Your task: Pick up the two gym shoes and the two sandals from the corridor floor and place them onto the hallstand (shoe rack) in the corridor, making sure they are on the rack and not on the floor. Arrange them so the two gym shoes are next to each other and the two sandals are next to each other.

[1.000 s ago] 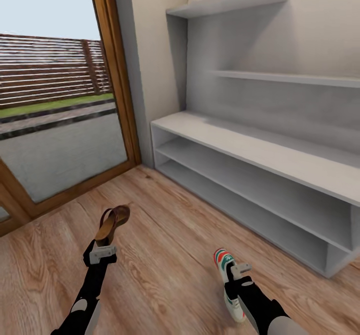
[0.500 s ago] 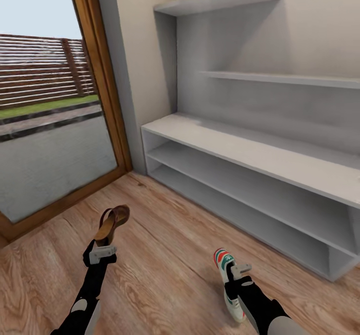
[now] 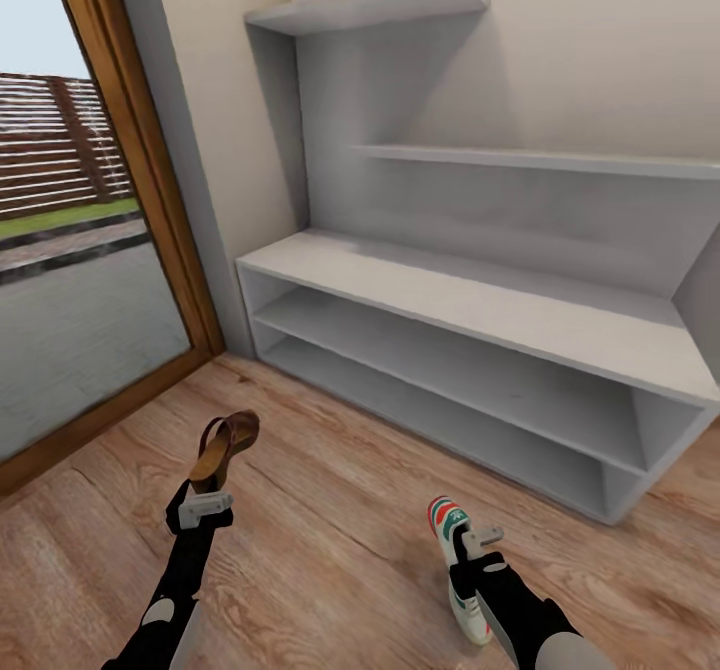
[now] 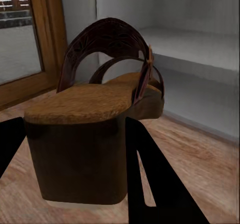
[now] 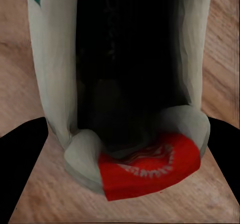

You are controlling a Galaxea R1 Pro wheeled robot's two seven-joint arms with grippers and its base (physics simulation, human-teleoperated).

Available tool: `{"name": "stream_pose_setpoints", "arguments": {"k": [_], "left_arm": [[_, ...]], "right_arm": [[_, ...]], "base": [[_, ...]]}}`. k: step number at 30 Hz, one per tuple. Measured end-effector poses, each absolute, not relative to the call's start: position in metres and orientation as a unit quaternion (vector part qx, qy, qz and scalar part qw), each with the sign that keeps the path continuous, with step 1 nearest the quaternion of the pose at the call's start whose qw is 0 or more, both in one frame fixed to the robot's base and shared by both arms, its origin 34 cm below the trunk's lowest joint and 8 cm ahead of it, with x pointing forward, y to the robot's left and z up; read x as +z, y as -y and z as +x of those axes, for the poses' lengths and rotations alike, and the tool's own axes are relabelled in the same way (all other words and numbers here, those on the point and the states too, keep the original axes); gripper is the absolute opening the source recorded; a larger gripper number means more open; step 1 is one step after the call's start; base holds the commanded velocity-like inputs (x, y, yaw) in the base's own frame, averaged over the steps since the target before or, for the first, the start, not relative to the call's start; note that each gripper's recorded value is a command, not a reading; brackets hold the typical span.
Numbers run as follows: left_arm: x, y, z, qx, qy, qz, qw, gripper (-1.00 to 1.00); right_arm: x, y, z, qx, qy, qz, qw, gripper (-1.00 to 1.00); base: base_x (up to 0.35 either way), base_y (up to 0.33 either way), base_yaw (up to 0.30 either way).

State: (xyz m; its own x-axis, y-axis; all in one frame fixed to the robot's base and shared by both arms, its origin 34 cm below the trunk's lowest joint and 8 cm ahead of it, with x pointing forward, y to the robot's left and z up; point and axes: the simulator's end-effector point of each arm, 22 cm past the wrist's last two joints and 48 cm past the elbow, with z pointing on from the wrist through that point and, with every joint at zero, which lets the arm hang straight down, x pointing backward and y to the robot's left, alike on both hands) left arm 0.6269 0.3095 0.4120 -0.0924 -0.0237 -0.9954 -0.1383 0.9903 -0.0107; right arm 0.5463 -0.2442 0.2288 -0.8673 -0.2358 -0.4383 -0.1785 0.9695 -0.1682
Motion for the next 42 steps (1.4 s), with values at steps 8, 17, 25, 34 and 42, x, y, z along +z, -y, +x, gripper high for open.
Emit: {"name": "stream_pose_setpoints", "arguments": {"k": [8,17,25,34,42], "left_arm": [[0.416,-0.31,0.628,0.043,-0.735,-0.055,0.674,-1.0],[0.419,-0.309,0.628,0.042,-0.734,-0.054,0.676,-1.0],[0.419,-0.309,0.628,0.042,-0.734,-0.055,0.676,-1.0],[0.421,-0.31,0.628,0.042,-0.733,-0.055,0.677,-1.0],[0.422,-0.31,0.629,0.042,-0.732,-0.056,0.678,-1.0]], "right_arm": [[0.231,0.245,0.548,-0.062,-0.964,-0.107,0.237,-1.0],[0.234,0.245,0.549,-0.062,-0.963,-0.106,0.239,-1.0],[0.234,0.244,0.55,-0.062,-0.963,-0.106,0.24,-1.0],[0.237,0.245,0.552,-0.062,-0.962,-0.106,0.243,-1.0],[0.239,0.245,0.553,-0.063,-0.962,-0.106,0.246,-1.0]], "base": [[0.044,0.082,-0.276],[0.169,0.319,-0.215],[0.151,0.323,-0.101],[0.009,0.083,-0.247],[-0.181,0.251,-0.227]]}}
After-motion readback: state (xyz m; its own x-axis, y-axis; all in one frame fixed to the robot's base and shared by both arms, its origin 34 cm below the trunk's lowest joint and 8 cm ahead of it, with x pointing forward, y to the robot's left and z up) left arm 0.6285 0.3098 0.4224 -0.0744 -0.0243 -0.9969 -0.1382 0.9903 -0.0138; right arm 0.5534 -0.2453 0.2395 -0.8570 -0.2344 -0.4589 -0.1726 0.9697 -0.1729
